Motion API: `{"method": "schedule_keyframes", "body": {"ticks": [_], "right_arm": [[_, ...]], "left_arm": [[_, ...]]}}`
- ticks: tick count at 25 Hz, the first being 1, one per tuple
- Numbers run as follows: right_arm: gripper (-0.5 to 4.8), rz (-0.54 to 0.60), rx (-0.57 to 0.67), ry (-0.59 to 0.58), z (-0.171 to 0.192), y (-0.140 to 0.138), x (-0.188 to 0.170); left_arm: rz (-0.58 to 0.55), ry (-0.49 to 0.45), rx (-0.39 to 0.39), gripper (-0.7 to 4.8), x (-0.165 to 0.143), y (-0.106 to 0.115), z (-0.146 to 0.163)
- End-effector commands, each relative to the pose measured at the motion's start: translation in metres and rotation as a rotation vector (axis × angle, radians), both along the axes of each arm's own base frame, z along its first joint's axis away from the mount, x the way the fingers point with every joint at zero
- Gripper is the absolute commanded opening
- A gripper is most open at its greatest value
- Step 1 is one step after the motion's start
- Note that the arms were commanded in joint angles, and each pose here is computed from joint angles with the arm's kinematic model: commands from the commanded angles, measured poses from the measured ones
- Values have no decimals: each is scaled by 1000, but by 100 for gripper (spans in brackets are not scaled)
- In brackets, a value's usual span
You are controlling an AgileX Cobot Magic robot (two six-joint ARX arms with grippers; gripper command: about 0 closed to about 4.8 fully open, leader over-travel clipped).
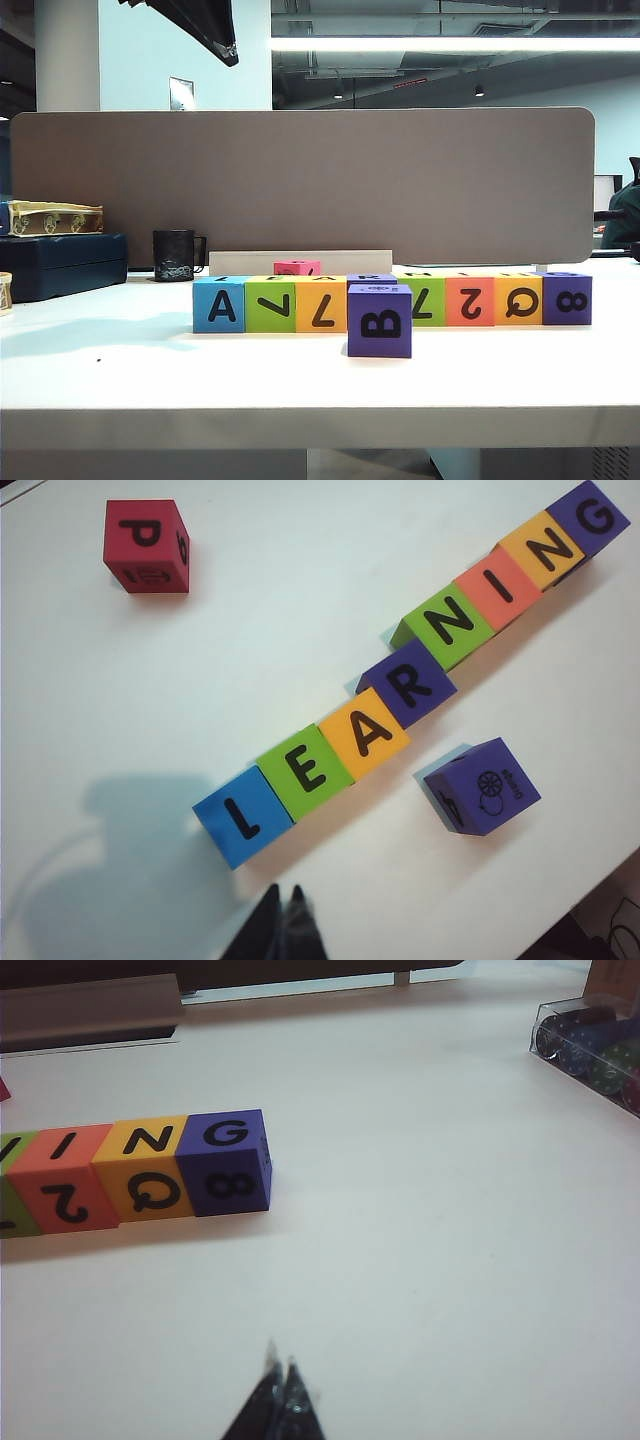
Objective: Select the appropriate blocks from the scattered letter blocks on the table and arrange them in a row to spell out "LEARNING".
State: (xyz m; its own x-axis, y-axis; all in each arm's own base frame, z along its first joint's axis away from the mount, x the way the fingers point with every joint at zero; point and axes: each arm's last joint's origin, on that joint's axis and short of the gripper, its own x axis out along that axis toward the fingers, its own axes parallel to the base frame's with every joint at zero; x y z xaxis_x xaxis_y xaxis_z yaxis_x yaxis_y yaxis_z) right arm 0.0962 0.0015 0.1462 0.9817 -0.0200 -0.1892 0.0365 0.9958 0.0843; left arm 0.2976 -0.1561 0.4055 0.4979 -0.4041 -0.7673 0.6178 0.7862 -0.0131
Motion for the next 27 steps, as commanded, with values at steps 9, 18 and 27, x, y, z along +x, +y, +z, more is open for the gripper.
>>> {"method": "schedule_keyframes", "body": {"ticks": [9, 18, 27], "right_arm": [[-1, 0, -2, -13, 0, 0, 0], [-1, 0, -2, -13, 0, 0, 0], [-1, 0, -2, -13, 0, 0, 0]], "left_arm": [[37, -146, 108, -5, 3, 2, 8], [66, -401, 24, -5, -6, 9, 40], [217, -514, 21, -5, -42, 57, 34]]}}
